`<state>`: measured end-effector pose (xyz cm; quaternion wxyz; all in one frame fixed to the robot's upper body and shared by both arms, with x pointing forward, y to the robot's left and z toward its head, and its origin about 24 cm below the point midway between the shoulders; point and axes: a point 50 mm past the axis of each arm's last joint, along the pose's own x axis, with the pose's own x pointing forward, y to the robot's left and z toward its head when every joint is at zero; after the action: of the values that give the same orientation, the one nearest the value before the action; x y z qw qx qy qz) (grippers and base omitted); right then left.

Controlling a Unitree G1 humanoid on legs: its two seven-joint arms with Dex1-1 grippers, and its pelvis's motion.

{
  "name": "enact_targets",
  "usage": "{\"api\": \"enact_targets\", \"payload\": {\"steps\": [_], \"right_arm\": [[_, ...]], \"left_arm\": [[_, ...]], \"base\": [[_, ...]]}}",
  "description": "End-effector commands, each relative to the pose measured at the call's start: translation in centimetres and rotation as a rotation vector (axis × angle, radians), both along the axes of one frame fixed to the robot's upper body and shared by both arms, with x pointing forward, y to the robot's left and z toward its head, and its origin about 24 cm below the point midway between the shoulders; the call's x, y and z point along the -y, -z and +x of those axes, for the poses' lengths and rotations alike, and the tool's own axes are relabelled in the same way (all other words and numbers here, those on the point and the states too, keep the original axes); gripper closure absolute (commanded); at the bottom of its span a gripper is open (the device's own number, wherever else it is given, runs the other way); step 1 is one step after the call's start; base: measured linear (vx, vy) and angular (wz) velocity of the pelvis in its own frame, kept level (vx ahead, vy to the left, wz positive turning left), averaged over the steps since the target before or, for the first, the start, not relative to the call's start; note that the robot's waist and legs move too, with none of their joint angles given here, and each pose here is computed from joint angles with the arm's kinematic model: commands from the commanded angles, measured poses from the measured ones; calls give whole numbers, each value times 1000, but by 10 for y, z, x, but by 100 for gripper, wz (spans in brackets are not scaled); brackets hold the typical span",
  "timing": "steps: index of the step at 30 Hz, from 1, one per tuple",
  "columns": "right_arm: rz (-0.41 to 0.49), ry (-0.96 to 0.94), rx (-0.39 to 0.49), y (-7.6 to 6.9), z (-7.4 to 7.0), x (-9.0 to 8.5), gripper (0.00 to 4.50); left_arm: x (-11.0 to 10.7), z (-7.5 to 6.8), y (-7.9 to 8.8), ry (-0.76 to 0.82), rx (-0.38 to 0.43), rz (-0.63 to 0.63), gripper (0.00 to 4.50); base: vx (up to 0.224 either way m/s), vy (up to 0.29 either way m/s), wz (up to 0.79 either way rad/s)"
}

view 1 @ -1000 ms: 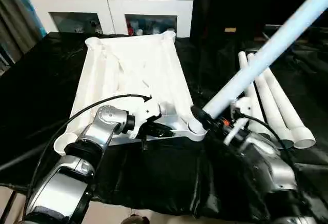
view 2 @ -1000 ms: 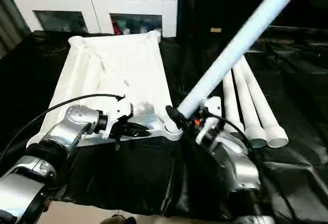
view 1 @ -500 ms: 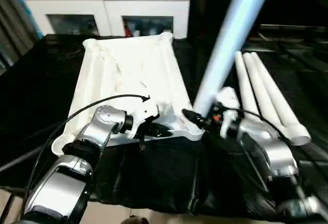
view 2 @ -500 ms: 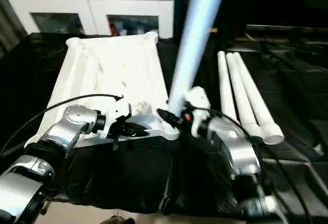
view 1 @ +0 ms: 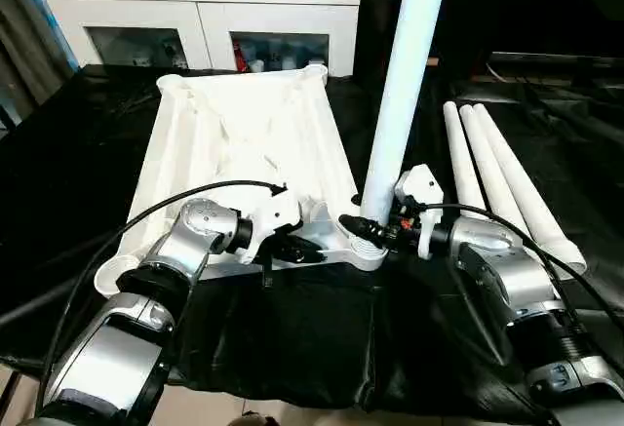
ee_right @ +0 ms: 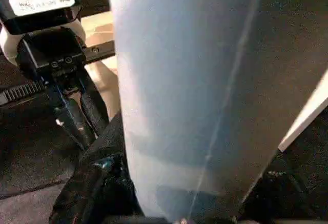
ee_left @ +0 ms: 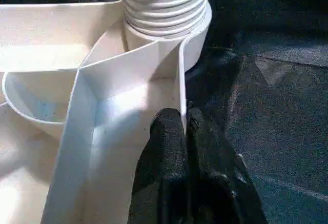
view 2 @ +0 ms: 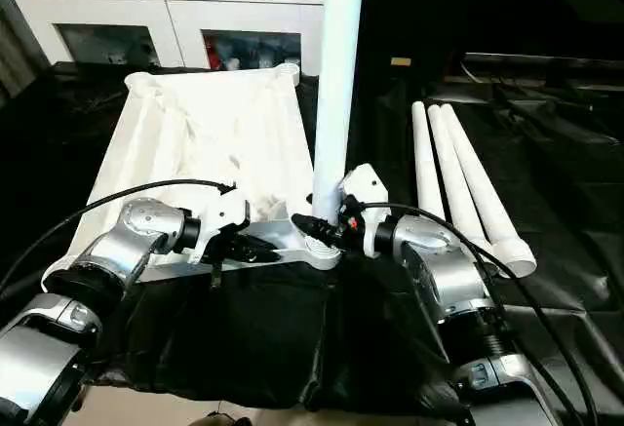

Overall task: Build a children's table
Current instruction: Insert table leg to table base

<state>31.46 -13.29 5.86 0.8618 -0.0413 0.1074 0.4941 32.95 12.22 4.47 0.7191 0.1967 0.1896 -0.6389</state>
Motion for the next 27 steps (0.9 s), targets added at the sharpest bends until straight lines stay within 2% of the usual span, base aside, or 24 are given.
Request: {"api": "enact_targets", "payload": {"steps": [1, 7, 10, 14, 15, 17, 20, 27], "right_arm": [[-1, 44, -172, 34, -11, 3, 259], [194, 263, -188, 28, -2, 18, 259], [228, 298, -196, 29, -4, 23, 259], [207, 292, -191, 36, -22, 25, 259], [204, 290, -189, 36, -23, 25, 259], [165, 271, -172, 36, -30, 21, 259], [86, 243, -139, 36, -35, 16, 259], [-27, 155, -102, 33, -36, 4, 259]], "left_arm": [[4, 0, -1, 59, -6, 36, 450], [4, -2, 1, 39, -15, 21, 450], [4, -2, 2, 33, -18, 15, 450], [4, -4, 5, 7, -19, 13, 450], [4, -4, 5, 6, -19, 13, 450], [4, -4, 6, 2, -20, 11, 450], [4, -4, 6, -1, -20, 9, 450], [4, -7, 9, 5, -26, 19, 450]], "base": [[0, 0, 0], [0, 0, 0], [0, 0, 0], [0, 0, 0], [0, 0, 0], [0, 0, 0], [0, 0, 0], [0, 0, 0]]}}
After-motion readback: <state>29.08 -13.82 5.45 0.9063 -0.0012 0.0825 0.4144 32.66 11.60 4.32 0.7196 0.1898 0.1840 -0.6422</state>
